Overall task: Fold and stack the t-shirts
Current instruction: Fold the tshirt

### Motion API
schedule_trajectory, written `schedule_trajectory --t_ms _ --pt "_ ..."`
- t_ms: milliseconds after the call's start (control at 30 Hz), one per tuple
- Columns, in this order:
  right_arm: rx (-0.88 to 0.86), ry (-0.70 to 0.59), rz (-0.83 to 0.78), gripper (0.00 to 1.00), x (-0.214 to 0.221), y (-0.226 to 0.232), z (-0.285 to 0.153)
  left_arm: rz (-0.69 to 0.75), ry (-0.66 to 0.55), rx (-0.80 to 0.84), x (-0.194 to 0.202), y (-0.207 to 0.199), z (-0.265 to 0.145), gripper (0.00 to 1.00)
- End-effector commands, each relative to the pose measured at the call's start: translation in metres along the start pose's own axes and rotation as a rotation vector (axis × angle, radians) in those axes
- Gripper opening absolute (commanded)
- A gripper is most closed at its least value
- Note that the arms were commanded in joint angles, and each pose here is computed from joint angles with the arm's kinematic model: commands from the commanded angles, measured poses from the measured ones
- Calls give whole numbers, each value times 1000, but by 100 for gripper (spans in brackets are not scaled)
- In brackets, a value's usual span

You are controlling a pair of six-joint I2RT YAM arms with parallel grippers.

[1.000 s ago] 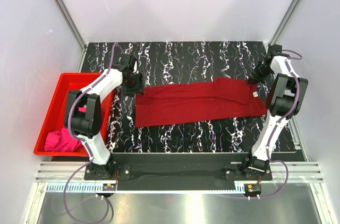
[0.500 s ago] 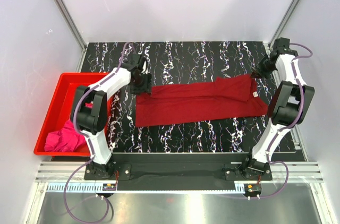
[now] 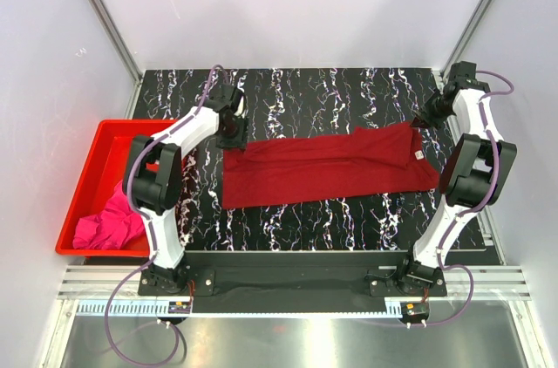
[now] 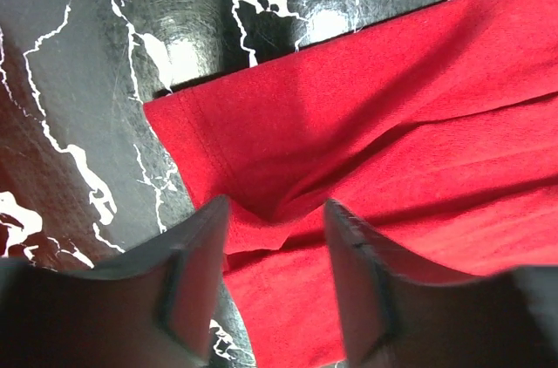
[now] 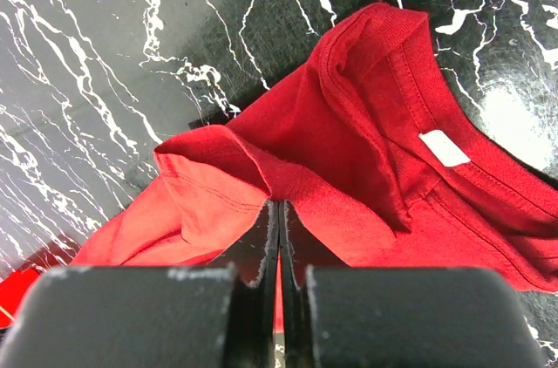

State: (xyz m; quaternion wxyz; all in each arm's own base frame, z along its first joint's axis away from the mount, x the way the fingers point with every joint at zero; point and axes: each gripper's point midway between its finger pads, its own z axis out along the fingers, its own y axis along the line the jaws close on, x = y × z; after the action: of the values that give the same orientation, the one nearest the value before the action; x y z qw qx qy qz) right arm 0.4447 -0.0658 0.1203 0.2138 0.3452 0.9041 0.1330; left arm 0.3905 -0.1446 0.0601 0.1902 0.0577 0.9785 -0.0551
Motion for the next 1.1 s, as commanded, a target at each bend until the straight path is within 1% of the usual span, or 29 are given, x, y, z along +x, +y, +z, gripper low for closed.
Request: schedule_trajectory --t_ms 0,133,167,200,267,300,367,400,467,533,633,800,900,1067 --pt "-45 -78 -13 0 -16 19 -31 6 -26 -6 -8 2 -1 47" --pt "-54 -90 -12 0 -21 23 -33 3 -15 -11 -6 3 2 35" --pt "-55 -92 -9 0 -22 23 -32 1 -19 -15 -8 3 1 30" --pt "-58 -100 -10 0 -26 25 -33 0 -24 -25 -9 5 1 20" --pt "-70 -116 -14 0 -33 30 -34 -1 -43 -40 -15 7 -5 13" --pt "-78 -121 -18 0 -36 33 -34 -5 -70 -63 -24 10 -9 9" --pt "-107 -158 -26 0 -48 42 -38 -6 -103 -86 -35 13 -19 8" --pt "-117 -171 -19 0 -52 45 -38 -6 -142 -106 -48 15 -27 4" --pt "-155 -198 -30 0 -64 56 -40 -1 -176 -115 -61 15 -33 0" --pt "-190 -195 -29 0 -68 64 -38 3 -221 -120 -79 14 -40 0" --pt "-251 -211 -36 0 -77 76 -34 14 -250 -127 -93 14 -34 0" --pt "-324 -240 -53 0 -93 93 -27 23 -314 -217 -113 28 -32 0" --pt "-357 -244 -55 0 -98 99 -22 38 -375 -235 -130 30 -29 0" --pt "-377 -241 -58 0 -101 103 -15 53 -394 -237 -143 29 -13 0"
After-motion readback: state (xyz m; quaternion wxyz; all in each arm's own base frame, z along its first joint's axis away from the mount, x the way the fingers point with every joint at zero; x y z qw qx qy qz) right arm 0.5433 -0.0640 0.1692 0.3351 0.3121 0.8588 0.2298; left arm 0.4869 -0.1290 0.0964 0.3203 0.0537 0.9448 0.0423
